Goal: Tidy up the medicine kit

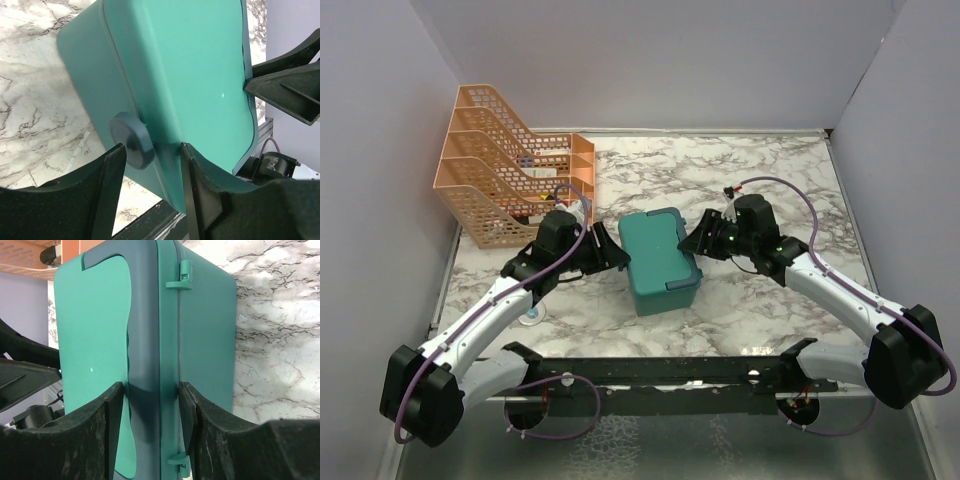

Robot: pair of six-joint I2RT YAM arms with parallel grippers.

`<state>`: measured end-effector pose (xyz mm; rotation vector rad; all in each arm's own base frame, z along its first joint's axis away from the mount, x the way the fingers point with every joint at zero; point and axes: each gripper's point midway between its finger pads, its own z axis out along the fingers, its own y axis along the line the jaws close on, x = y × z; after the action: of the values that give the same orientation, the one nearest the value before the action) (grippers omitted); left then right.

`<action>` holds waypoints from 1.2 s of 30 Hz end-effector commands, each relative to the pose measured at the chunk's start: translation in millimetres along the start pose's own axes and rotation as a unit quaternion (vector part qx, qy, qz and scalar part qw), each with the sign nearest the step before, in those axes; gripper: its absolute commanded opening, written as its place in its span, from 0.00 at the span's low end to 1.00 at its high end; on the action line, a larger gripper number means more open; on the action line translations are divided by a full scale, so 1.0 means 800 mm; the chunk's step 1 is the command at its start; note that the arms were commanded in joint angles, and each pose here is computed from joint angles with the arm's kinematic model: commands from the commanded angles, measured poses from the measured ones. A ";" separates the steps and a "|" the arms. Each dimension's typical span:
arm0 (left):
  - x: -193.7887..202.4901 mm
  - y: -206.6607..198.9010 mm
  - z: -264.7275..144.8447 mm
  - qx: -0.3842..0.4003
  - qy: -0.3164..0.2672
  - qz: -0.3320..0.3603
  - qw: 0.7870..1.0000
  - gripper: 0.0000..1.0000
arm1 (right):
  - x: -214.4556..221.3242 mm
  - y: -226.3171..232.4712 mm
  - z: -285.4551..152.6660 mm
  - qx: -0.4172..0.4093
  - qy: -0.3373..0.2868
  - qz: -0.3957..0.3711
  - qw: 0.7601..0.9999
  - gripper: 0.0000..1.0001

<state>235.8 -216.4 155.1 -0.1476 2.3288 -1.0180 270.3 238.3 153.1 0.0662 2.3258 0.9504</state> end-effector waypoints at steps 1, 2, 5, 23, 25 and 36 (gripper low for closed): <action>0.014 0.019 -0.007 -0.034 0.020 0.005 0.999 0.48 | 0.039 -0.047 0.010 0.068 0.042 0.008 0.997 0.46; 0.014 0.018 -0.007 -0.034 0.021 0.005 0.999 0.47 | 0.040 -0.048 0.010 0.069 0.043 0.009 0.997 0.46; 0.015 0.017 -0.007 -0.032 0.023 0.005 0.999 0.44 | 0.041 -0.049 0.011 0.070 0.044 0.010 0.996 0.46; 0.016 -0.003 -0.003 0.010 0.031 -0.010 0.999 0.29 | 0.042 -0.051 0.009 0.076 0.044 0.012 0.996 0.46; 0.017 -0.004 -0.001 0.012 0.033 -0.012 0.999 0.25 | 0.042 -0.051 0.010 0.075 0.044 0.012 0.996 0.46; 0.019 -0.005 0.005 0.020 0.040 -0.020 0.999 0.20 | 0.042 -0.053 0.011 0.080 0.046 0.014 0.996 0.45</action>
<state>230.6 -220.1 151.0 -0.1509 2.3673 -1.0525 270.6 238.1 152.7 0.0806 2.3277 0.9505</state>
